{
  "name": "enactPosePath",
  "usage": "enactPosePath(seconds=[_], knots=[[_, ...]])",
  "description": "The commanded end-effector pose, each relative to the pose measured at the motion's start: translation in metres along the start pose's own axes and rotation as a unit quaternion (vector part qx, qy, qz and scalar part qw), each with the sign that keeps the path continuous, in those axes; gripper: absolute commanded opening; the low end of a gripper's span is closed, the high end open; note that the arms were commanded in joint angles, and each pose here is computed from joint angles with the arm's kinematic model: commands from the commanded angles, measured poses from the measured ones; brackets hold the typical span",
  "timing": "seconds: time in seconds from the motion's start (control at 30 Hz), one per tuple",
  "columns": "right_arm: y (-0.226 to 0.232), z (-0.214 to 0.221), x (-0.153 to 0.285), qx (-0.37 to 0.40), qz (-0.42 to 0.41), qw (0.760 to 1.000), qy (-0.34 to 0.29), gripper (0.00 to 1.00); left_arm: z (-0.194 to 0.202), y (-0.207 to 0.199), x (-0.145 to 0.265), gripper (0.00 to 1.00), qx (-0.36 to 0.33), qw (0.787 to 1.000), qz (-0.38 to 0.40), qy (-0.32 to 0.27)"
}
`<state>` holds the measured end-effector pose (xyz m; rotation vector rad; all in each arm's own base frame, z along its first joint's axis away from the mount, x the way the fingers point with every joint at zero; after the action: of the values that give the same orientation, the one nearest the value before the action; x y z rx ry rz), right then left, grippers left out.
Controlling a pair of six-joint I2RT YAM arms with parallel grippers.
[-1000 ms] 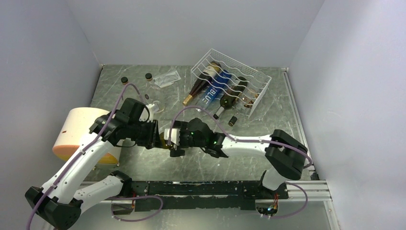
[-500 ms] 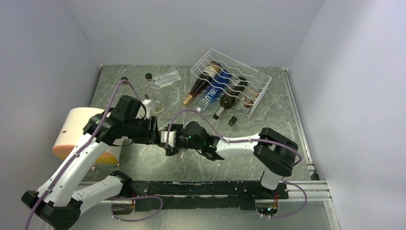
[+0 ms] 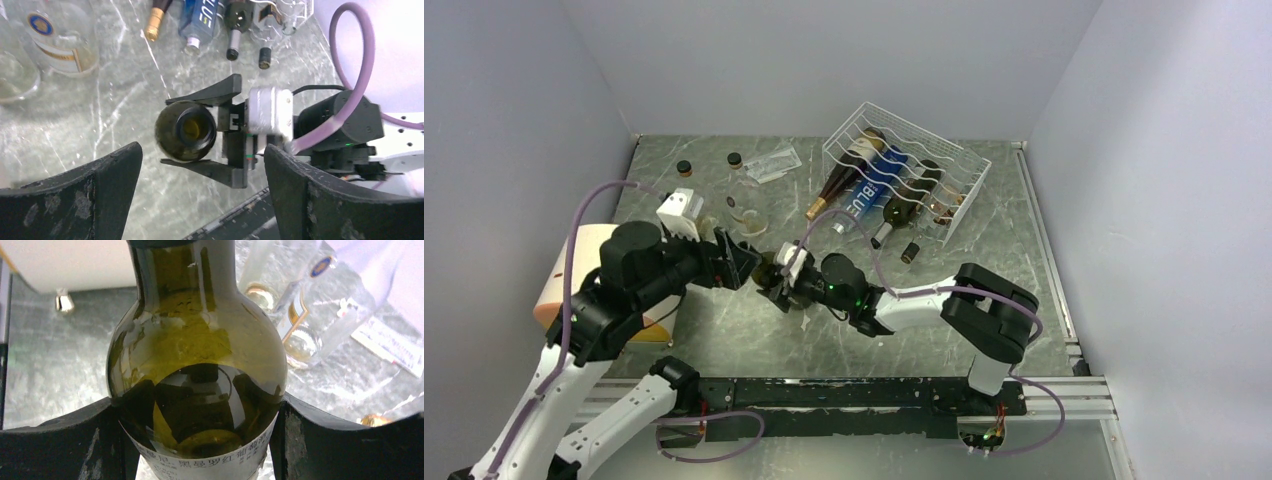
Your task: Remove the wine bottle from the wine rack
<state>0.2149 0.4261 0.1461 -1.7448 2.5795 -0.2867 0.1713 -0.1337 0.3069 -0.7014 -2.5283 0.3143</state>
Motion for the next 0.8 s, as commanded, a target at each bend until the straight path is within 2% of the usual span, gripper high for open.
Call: enactPosePath(seconds=[0.0, 0.13, 0.3, 0.53, 0.77], knots=[[-0.02, -0.035, -0.009, -0.121, 0.063, 0.988, -0.07, 0.28, -0.023, 0.012, -0.012, 0.94, -0.055, 0.993, -0.014, -0.106], [-0.021, -0.034, -0.014, -0.145, 0.063, 0.986, -0.06, 0.28, -0.029, 0.01, -0.019, 0.91, -0.091, 0.987, -0.001, -0.133], [-0.021, -0.035, -0.013, -0.147, 0.064, 0.985, -0.055, 0.28, -0.023, 0.023, -0.043, 0.76, -0.082, 0.992, -0.041, -0.089], [-0.019, -0.032, -0.012, -0.148, 0.061, 0.986, -0.049, 0.29, -0.019, 0.016, -0.066, 0.71, -0.075, 0.994, -0.011, -0.081], [-0.018, -0.035, -0.011, -0.15, 0.057, 0.986, -0.05, 0.36, -0.026, 0.017, -0.086, 0.59, -0.086, 0.994, -0.015, -0.068]])
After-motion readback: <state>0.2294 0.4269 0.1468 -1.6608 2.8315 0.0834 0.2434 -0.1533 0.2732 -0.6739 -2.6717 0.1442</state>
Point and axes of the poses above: each gripper's point midway between its finger pads, its own x axis back along the fingers, its own y axis along the line the jaws close on, z = x × y, the point moved 2 cm from there along x, back along the fingers, and after that the axes turned 5 degrees about -x, right-handed, at the moved point
